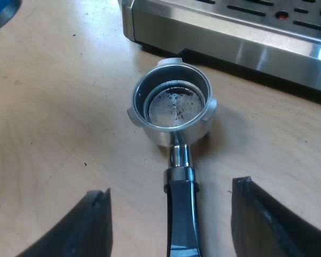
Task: Grind coffee beans and then tamp
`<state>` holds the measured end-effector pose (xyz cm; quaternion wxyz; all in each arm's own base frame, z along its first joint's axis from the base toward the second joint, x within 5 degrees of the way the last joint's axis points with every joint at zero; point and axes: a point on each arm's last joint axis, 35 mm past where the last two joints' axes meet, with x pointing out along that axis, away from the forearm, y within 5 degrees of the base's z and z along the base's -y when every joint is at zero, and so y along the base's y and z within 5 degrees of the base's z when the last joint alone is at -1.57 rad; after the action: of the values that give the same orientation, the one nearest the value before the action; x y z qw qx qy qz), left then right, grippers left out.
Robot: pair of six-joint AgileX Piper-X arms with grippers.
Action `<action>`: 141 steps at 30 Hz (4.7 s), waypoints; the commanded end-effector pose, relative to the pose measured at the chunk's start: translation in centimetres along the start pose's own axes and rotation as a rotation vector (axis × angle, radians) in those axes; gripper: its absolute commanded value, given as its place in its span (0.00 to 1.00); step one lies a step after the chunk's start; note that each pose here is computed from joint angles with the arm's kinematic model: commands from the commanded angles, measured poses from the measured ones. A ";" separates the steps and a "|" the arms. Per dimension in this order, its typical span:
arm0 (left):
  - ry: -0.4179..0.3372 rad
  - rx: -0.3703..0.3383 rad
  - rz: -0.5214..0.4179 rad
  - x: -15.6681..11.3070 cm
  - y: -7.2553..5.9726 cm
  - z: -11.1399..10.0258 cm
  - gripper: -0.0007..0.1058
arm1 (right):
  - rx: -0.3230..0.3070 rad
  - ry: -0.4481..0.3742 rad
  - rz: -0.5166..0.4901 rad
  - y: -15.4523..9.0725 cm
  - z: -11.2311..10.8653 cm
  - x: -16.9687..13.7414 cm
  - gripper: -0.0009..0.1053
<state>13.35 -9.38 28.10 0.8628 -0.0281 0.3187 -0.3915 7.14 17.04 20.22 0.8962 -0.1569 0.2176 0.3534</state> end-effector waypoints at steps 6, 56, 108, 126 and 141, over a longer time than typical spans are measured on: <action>-0.037 0.081 -0.054 1.8 -0.7 2.3 0.10 | 0.002 -0.014 -0.004 0.0 0.2 -0.1 0.50; 0.130 0.241 -0.065 12.3 -0.1 0.5 0.10 | 0.013 -0.013 -0.001 0.0 0.2 -0.1 0.50; 0.310 0.197 -0.042 14.3 1.7 -5.4 0.10 | 0.017 -0.013 0.003 0.0 0.2 -0.1 0.50; -0.032 0.283 -0.073 10.2 -1.4 4.5 0.10 | 0.017 -0.013 0.003 0.0 0.2 -0.1 0.50; -0.102 0.283 0.048 5.0 -2.0 5.5 0.10 | 0.060 -0.110 0.018 0.1 1.4 -0.2 0.50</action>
<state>17.66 -15.56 30.11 0.8771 0.0837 0.2168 -0.4204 7.29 17.54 21.08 0.9059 -0.1146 0.1912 0.3600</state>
